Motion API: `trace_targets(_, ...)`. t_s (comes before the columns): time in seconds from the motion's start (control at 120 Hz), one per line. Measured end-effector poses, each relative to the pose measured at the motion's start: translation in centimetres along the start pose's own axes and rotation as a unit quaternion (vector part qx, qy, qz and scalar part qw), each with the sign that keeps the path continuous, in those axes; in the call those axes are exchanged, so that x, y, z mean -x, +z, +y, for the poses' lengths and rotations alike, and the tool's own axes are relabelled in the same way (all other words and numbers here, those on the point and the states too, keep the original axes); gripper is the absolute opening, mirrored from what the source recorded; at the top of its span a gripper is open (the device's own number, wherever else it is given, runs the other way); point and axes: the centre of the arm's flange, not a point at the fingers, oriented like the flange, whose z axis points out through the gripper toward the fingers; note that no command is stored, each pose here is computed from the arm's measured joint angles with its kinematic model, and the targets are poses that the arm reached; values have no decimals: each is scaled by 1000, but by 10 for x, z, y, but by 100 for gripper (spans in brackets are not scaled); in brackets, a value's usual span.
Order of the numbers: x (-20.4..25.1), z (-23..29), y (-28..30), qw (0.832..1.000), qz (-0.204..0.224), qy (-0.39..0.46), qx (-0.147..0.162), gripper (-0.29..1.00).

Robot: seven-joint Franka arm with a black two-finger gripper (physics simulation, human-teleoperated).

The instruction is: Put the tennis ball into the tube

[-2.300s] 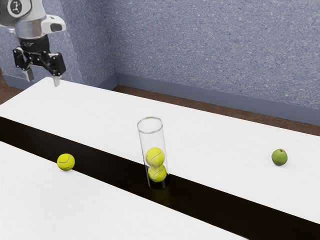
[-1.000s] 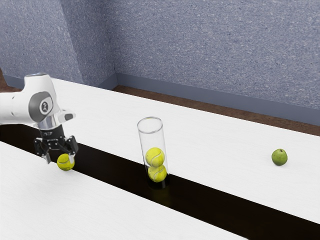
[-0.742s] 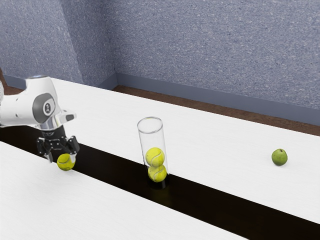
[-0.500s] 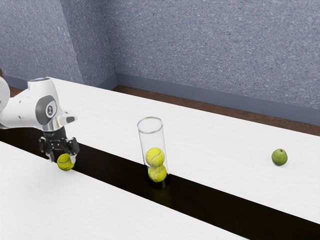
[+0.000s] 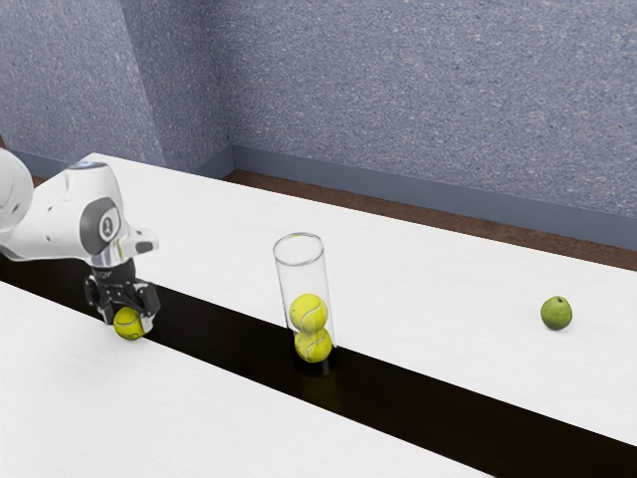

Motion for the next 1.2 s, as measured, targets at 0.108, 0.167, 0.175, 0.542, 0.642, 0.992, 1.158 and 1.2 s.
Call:
trace_targets(0.108, 0, -1, 3, 1000, -3, 8, 0, 70)
trace_targets(0.167, 0, -1, 3, 1000, -3, 13, 0, 70)
trace_targets(0.175, 0, -1, 3, 1000, -3, 13, 0, 70)
trace_targets(0.542, -1, 0, 3, 999, -3, 34, -3, 44)
trace_targets(0.642, -1, 3, -5, 999, 4, 40, -5, 40)
trace_targets(0.992, 35, 111, -201, 981, 150, 122, -13, 22)
trace_targets(1.158, 47, 191, -262, 972, 179, 154, -17, 22)
trace_targets(1.2, 49, 210, -274, 970, 185, 157, -16, 22)
